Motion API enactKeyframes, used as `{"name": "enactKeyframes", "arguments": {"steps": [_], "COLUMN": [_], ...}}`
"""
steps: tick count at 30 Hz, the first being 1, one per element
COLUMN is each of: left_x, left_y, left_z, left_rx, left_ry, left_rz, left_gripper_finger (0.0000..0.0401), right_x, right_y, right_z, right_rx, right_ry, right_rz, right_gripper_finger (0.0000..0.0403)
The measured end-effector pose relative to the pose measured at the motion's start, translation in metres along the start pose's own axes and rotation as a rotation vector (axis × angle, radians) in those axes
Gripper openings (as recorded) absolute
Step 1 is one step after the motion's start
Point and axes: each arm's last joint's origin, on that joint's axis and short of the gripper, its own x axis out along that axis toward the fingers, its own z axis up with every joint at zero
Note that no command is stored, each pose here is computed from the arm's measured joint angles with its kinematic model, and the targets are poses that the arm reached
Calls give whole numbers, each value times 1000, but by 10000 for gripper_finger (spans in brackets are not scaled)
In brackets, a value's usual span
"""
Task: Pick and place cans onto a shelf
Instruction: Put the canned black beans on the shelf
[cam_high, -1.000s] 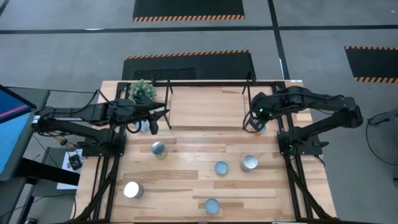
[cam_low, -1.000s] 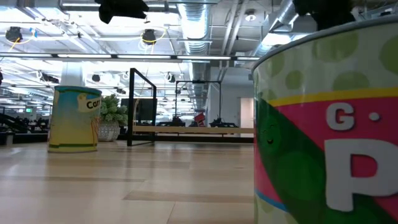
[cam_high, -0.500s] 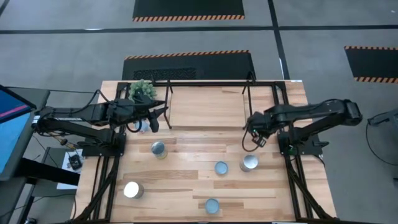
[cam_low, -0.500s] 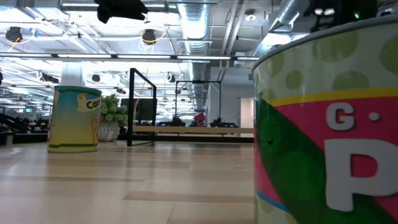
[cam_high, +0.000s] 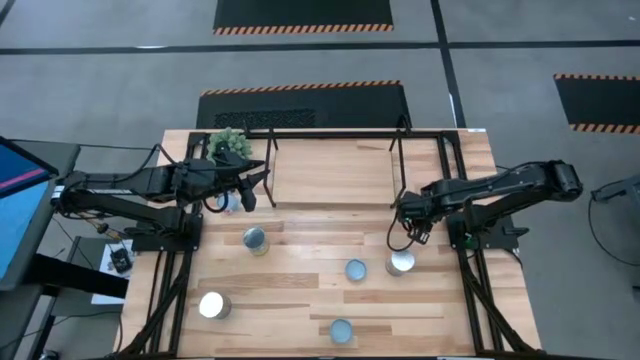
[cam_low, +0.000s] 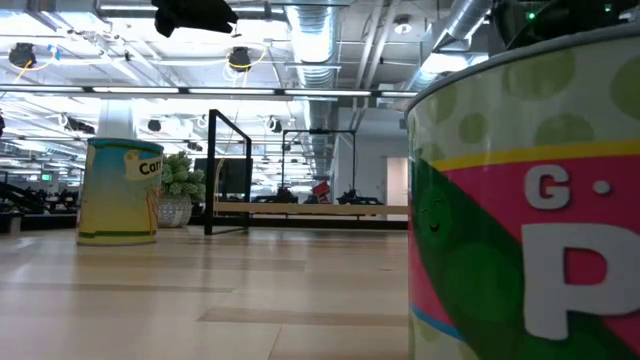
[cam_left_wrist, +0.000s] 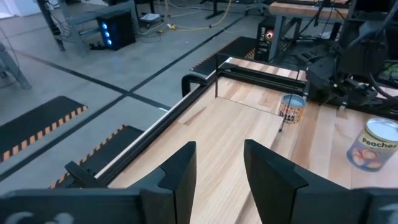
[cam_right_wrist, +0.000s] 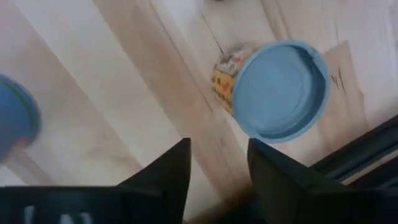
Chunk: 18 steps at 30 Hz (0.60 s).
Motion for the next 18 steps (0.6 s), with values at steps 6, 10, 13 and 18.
{"name": "enactKeyframes", "arguments": {"steps": [6, 10, 13, 18], "left_x": [0, 0, 0, 0], "left_y": [0, 0, 1, 1], "left_z": [-1, -2, -4, -4], "left_rx": [7, 16, 23, 20], "left_ry": [5, 22, 34, 42], "left_rz": [1, 4, 6, 7], "left_gripper_finger": [126, 126, 126, 126], "right_x": [0, 0, 0, 0], "right_y": [-3, -3, -2, -2], "right_z": [2, 4, 5, 6], "right_rx": [-3, -68, -113, -118], "right_ry": [-69, -82, -86, -93], "right_rz": [-106, -115, -103, -97], "right_gripper_finger": [224, 228, 223, 213]}}
